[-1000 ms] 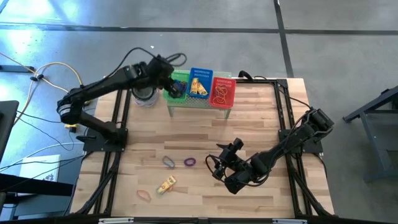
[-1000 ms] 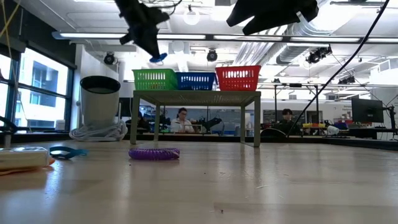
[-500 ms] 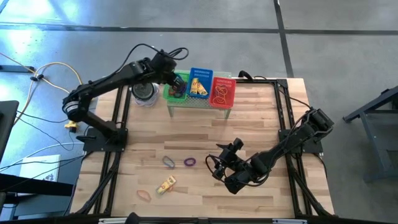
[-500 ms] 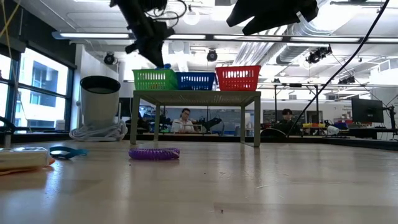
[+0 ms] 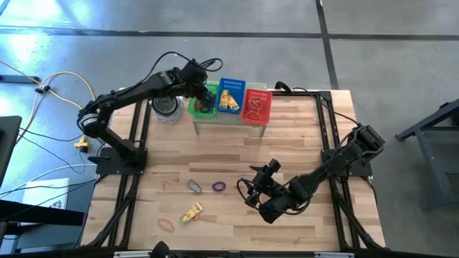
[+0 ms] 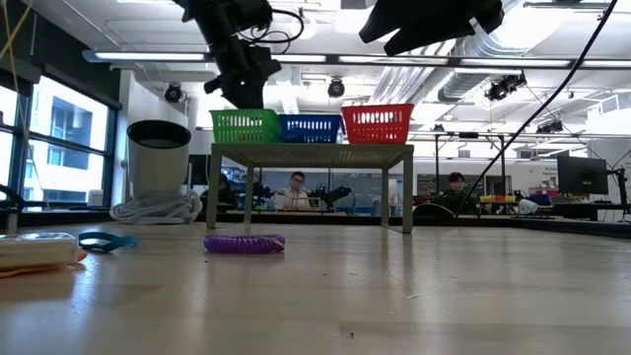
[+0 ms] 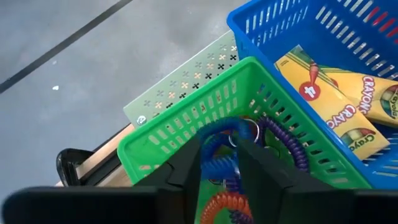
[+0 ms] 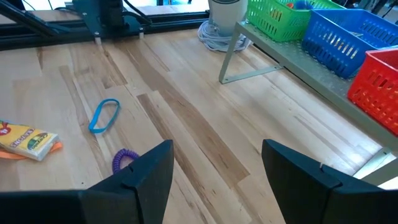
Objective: Pick & Place Office Desk Supplies
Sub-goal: Put the blue rubber band into the green bin on the shelf
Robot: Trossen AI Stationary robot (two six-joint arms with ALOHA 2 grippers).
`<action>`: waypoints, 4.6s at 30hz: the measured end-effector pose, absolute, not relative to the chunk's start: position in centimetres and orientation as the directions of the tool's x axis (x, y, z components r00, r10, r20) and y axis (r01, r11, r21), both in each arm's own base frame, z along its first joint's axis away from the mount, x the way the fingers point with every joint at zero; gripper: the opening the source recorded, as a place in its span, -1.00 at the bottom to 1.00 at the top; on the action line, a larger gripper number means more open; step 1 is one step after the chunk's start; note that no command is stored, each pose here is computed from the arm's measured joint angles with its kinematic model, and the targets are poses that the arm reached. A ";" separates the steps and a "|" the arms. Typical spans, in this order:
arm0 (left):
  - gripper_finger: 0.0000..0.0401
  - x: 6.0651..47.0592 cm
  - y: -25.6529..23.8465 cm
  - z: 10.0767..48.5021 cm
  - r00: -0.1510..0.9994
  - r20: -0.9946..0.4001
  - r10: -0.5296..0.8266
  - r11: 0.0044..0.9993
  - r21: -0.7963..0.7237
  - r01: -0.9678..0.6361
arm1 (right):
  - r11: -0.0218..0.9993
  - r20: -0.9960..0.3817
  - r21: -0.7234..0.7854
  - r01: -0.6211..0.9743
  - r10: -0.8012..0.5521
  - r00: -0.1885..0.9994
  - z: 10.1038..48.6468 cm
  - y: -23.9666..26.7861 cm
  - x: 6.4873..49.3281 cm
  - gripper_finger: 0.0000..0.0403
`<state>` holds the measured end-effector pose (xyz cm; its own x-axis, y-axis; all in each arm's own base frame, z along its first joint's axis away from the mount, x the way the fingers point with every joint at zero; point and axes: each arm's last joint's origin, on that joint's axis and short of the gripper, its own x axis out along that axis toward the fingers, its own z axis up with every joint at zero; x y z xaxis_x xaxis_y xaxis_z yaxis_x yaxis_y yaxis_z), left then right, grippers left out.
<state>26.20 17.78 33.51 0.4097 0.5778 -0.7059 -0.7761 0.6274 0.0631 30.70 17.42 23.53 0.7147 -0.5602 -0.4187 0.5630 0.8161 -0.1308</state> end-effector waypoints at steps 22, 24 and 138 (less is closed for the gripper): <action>-0.26 22.4 6.2 37.6 0.539 -0.769 0.343 0.801 -0.060 -0.596 | 0.827 -0.438 -0.111 0.550 -0.538 0.720 23.5 17.5 30.7 0.16; -0.26 21.7 4.2 37.0 0.486 -0.845 0.221 0.838 -0.089 -0.538 | 0.828 -0.435 -0.103 0.551 -0.536 0.723 23.5 17.5 30.8 0.16; -0.26 19.4 -8.3 14.3 0.631 -0.774 -0.056 0.998 -0.037 0.043 | 0.933 -0.435 -0.083 0.349 -0.349 0.830 22.4 18.9 33.9 0.16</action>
